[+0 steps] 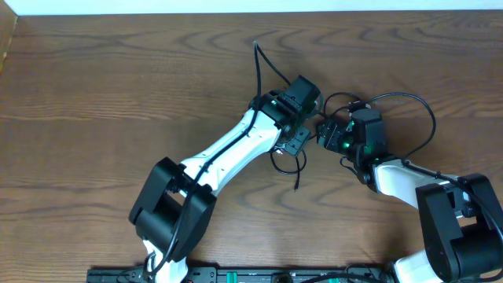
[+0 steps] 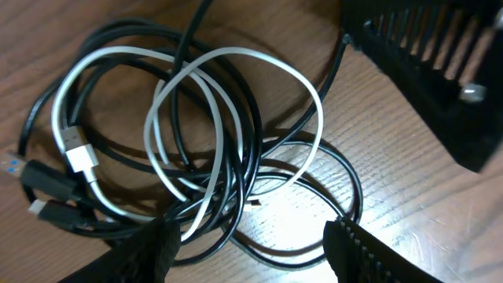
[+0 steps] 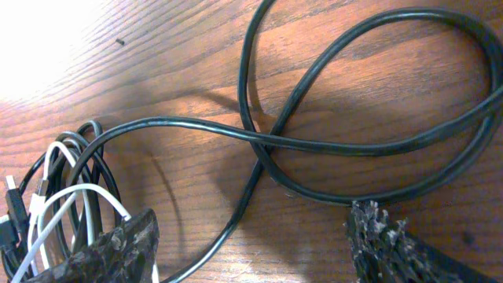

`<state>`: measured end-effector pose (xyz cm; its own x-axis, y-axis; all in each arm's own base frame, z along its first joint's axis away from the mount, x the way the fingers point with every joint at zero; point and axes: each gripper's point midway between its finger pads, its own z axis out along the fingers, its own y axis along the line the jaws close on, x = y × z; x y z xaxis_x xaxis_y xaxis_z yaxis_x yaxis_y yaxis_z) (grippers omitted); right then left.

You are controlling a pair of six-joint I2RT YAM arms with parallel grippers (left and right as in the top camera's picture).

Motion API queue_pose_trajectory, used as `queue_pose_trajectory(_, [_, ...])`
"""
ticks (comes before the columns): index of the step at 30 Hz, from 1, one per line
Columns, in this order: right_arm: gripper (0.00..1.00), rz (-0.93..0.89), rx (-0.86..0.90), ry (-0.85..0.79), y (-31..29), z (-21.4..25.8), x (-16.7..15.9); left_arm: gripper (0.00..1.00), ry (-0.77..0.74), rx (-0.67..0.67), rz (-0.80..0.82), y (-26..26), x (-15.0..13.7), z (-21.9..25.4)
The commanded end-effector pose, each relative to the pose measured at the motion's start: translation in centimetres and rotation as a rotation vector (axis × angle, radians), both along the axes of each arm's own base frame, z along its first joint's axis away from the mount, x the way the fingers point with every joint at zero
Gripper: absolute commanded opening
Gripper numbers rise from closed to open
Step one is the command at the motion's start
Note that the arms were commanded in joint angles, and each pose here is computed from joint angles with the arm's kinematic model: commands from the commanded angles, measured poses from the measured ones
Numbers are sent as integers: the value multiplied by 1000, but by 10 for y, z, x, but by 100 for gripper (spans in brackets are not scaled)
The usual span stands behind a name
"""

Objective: Untangle cables

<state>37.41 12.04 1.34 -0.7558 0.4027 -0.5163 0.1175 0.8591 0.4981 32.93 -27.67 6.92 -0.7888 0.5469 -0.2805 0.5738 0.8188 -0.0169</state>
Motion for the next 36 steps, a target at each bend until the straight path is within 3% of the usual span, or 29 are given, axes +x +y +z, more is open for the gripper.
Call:
queue_pose_trajectory(1, [76, -8, -31, 115, -6, -34, -23, 64, 20, 42, 2, 3, 1, -20])
queue_pose_trajectory(7, [77, -8, -31, 115, -6, -34, -23, 61, 20, 64, 7, 1, 7, -42])
queue_pose_trajectory(12, [78, -8, -31, 115, -6, -34, -23, 15, -18, 76, 71, 7, 19, -42])
queue_pose_trajectory(15, [79, -8, -32, 115, -6, -34, -23, 8, -20, 74, 83, 11, 23, -42])
queue_pose_trajectory(22, [82, -8, -31, 116, -6, -34, -23, 7, -23, 71, 100, 19, 25, -31])
queue_pose_trajectory(26, [87, -7, -33, 122, -6, -35, -25, 8, -45, 51, 101, 20, 23, -11])
queue_pose_trajectory(36, [88, -7, -34, 125, -6, -35, -25, 7, -133, -25, 105, 23, 20, 49])
